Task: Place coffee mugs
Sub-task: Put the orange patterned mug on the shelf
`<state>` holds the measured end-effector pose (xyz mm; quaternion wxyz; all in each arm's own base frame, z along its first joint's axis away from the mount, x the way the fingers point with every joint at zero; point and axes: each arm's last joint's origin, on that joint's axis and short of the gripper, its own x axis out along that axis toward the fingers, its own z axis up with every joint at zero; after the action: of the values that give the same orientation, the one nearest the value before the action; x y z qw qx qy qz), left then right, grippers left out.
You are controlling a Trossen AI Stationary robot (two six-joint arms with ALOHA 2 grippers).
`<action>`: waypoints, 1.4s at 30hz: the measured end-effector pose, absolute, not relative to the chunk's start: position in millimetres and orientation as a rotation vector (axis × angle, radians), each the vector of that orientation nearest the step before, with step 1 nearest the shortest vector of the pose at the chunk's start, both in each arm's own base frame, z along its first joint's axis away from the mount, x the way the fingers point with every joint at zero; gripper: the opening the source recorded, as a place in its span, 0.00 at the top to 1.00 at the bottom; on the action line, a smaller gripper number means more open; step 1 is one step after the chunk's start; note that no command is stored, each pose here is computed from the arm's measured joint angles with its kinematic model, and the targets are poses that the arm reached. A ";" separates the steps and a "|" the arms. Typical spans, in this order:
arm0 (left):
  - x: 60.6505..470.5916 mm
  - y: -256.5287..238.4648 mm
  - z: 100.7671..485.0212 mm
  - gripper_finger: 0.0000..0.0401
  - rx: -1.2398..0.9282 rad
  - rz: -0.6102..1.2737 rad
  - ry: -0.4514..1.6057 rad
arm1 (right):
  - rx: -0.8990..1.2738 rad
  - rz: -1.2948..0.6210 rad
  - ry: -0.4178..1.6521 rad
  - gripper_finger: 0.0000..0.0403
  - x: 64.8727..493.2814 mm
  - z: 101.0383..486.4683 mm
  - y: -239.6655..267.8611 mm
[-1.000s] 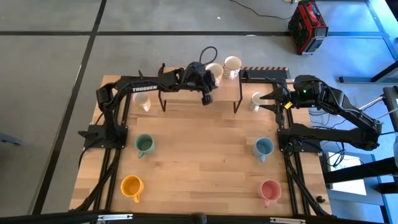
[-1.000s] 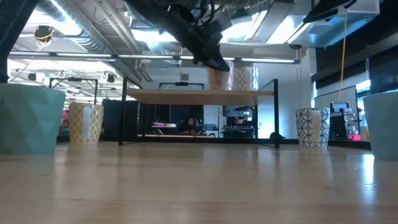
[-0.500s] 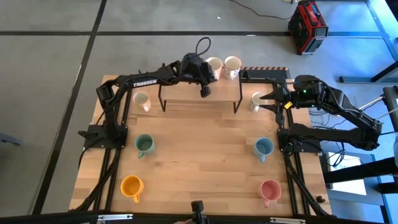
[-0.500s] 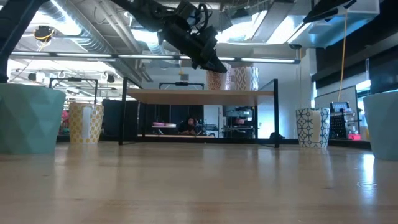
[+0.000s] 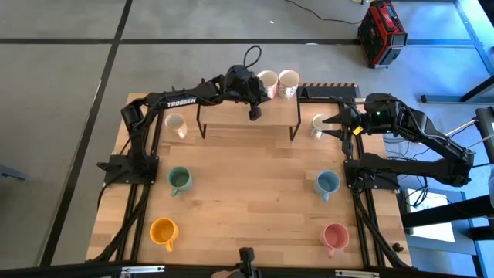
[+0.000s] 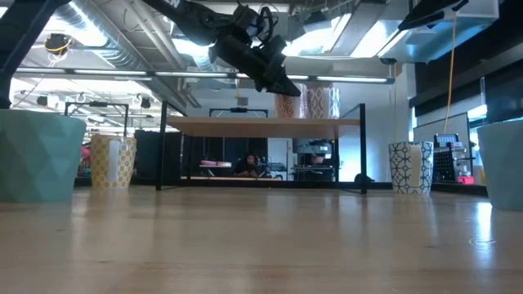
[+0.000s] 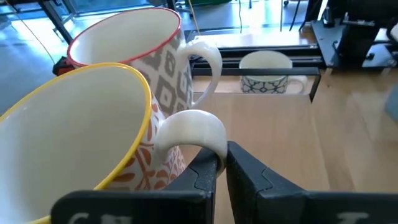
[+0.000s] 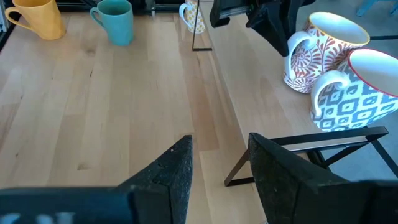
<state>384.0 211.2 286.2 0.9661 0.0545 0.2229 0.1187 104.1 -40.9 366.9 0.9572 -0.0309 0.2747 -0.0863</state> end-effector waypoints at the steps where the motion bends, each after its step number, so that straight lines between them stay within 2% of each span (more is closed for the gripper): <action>1: 384.1 211.2 286.4 0.96 0.112 0.244 0.450 | -0.063 -0.176 0.557 0.63 104.1 366.9 -40.9; 7: 384.7 210.9 287.1 0.93 0.169 0.237 0.451 | -0.063 -0.177 0.558 0.63 104.1 366.8 -40.9; 38: 388.5 205.0 287.7 0.92 0.187 0.282 0.459 | -0.063 -0.174 0.557 0.63 104.6 366.8 -41.1; 42: 388.3 205.4 288.4 0.88 0.190 0.295 0.459 | -0.063 -0.174 0.557 0.63 104.6 366.9 -41.1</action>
<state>388.3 205.4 288.4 0.9585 0.0939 0.2263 0.1456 104.6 -41.1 366.9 0.9572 -0.0308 0.2745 -0.0860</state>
